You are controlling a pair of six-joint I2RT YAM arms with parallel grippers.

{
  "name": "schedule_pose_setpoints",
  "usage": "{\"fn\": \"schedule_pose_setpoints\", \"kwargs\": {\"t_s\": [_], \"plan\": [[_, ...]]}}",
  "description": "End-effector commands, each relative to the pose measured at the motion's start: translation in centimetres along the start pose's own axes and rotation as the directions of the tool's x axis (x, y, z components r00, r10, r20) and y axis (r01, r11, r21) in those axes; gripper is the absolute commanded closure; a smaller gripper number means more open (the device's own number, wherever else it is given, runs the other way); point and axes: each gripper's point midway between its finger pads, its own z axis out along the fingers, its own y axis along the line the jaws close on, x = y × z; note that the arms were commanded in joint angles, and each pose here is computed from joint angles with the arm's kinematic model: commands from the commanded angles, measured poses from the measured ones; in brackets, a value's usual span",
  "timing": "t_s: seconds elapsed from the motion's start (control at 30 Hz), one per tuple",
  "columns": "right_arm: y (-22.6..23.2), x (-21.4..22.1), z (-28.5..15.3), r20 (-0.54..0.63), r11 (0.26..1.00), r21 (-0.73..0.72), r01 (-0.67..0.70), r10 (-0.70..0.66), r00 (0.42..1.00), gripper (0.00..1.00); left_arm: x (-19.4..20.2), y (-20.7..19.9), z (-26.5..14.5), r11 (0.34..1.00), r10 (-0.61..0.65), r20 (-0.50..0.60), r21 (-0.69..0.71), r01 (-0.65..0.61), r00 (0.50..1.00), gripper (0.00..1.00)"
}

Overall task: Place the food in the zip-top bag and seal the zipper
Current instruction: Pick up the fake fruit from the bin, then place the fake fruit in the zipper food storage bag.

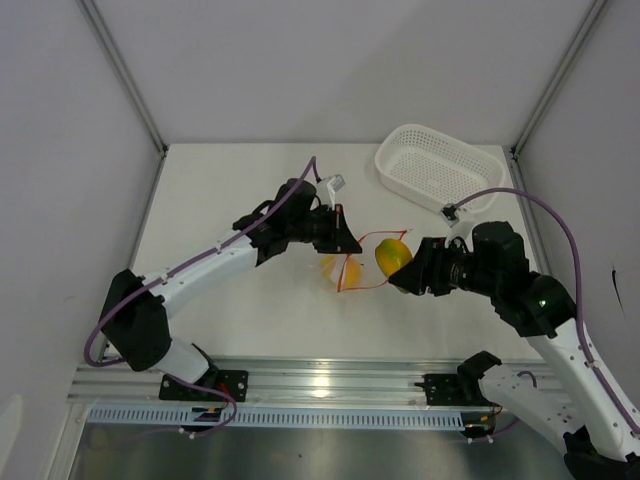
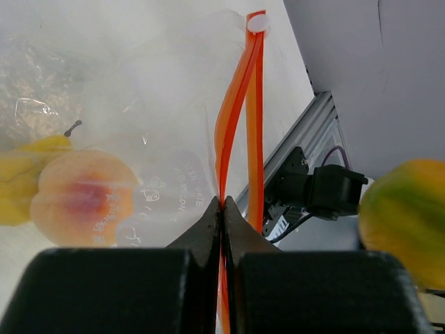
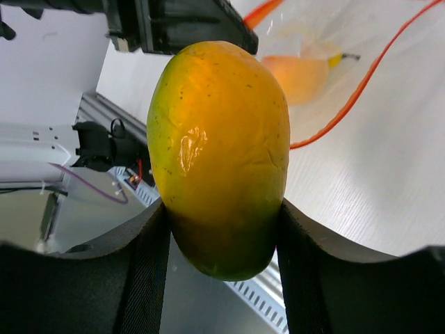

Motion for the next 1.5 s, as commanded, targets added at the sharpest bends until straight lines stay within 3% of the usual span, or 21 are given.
{"fn": "schedule_pose_setpoints", "kwargs": {"t_s": [0.0,0.2,0.37,0.43,0.63,0.7,0.73,0.8,0.83,0.9,0.97,1.03,1.33,1.47], "plan": [[0.3,2.1,0.6,-0.071,0.996,-0.039,-0.082,0.079,0.994,1.00,-1.0,-2.0,-1.1,0.998,-0.010,0.064,0.061,0.006,0.998,1.00],[-1.0,2.9,2.2,-0.050,0.981,-0.007,-0.192,0.191,0.980,1.00,-0.7,-3.7,-1.3,0.993,0.014,0.078,0.112,-0.023,0.997,0.99],[-2.0,2.4,3.9,-0.017,0.931,0.062,-0.360,0.361,0.932,1.00,-0.6,-5.2,-0.3,0.989,0.043,0.101,0.136,-0.056,0.994,0.99],[-1.3,1.2,4.2,0.008,0.916,0.038,-0.398,0.398,0.917,1.00,-0.4,-6.0,-0.2,0.982,0.059,0.089,0.176,-0.074,0.994,0.99],[-2.7,0.6,5.3,0.020,0.851,0.168,-0.498,0.502,0.865,0.98,0.3,-6.6,-0.6,0.978,0.087,0.107,0.181,-0.105,0.990,0.99],[-2.5,0.4,5.4,0.028,0.830,0.165,-0.533,0.536,0.844,0.89,0.4,-6.9,-1.3,0.974,0.106,0.126,0.184,-0.129,0.986,0.99],[-2.1,0.0,5.3,0.035,0.834,0.141,-0.533,0.534,0.845,0.76,0.4,-6.7,-1.4,0.975,0.109,0.139,0.176,-0.133,0.984,0.99],[-2.0,-0.2,5.1,0.057,0.831,0.126,-0.542,0.539,0.840,0.66,0.6,-6.3,-1.4,0.978,0.102,0.154,0.166,-0.127,0.983,0.99],[-2.3,-0.6,4.8,0.096,0.832,0.120,-0.542,0.534,0.840,0.54,0.5,-6.4,-1.4,0.978,0.096,0.152,0.170,-0.122,0.984,0.99],[-2.3,-0.8,4.7,0.115,0.836,0.105,-0.539,0.528,0.842,0.41,0.4,-7.1,-1.5,0.973,0.114,0.136,0.185,-0.138,0.984,1.00],[-2.1,-1.4,4.2,0.134,0.847,0.099,-0.522,0.509,0.850,0.12,0.3,-6.9,-1.4,0.973,0.128,0.145,0.173,-0.152,0.981,0.99],[-2.5,-1.3,3.8,0.140,0.860,0.117,-0.496,0.480,0.866,0.01,0.3,-6.6,-1.0,0.976,0.124,0.138,0.163,-0.146,0.983,0.99],[-2.3,-2.3,2.6,0.144,0.921,0.142,-0.362,0.343,0.928,0.01,0.3,-6.9,-0.3,0.968,0.158,0.108,0.180,-0.176,0.981,0.99],[-2.5,-3.3,0.9,0.166,0.951,0.186,-0.247,0.218,0.962,0.01,-0.1,-7.4,-0.8,0.965,0.174,0.113,0.179,-0.193,0.978,1.00]]}}
